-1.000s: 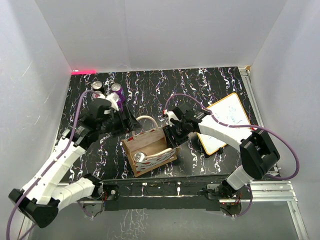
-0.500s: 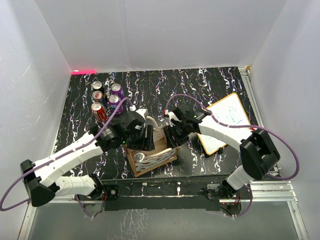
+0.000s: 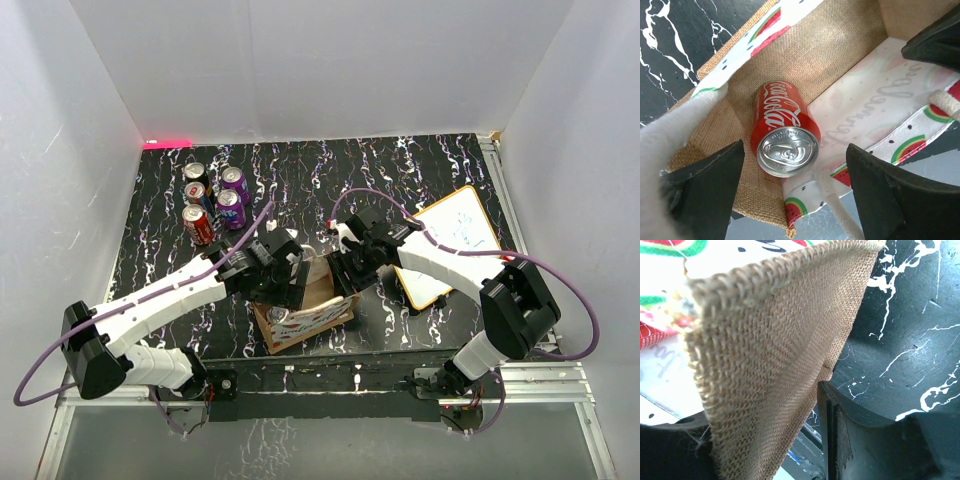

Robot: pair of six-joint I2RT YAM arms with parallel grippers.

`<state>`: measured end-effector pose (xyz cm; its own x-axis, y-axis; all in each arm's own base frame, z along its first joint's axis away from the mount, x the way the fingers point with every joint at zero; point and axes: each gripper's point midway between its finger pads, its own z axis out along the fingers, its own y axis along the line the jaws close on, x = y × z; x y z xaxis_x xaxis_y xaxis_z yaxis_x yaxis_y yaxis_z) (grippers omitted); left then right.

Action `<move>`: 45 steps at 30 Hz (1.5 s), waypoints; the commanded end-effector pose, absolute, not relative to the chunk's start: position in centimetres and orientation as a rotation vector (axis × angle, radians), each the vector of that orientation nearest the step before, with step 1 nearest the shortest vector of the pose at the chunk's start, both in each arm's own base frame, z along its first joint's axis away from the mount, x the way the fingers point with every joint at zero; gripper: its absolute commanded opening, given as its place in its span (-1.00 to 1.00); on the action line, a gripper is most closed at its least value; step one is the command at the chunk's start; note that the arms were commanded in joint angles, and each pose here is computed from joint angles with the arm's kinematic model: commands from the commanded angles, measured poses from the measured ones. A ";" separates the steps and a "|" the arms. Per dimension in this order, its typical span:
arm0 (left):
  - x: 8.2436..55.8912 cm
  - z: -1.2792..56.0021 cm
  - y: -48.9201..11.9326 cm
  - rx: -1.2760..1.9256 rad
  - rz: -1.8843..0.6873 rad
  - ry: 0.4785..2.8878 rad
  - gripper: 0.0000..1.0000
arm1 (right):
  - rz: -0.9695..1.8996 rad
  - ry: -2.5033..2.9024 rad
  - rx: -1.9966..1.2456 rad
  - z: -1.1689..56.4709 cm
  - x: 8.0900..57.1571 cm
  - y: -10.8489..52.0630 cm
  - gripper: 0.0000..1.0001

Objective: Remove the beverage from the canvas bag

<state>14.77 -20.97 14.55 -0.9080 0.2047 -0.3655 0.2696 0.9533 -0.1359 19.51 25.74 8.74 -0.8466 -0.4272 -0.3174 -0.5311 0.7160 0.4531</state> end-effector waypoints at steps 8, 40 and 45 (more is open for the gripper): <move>12.7 13.1 -19.8 0.472 -0.238 2.832 0.66 | 0.840 2.662 -0.767 10.0 20.3 26.2 -0.01; 12.1 10.1 -18.7 0.485 -0.051 2.955 -0.21 | 0.848 2.647 -0.783 9.9 20.5 26.4 -0.01; 13.5 13.4 -20.5 0.512 -0.129 2.893 -0.44 | 0.854 2.643 -0.782 9.9 20.5 26.5 -0.01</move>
<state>13.34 -20.00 9.91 -0.9354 0.3000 -0.1871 0.3101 0.9503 -0.0266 19.70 26.31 9.04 -0.8406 -0.4239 -0.3370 -0.5404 0.6974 0.4707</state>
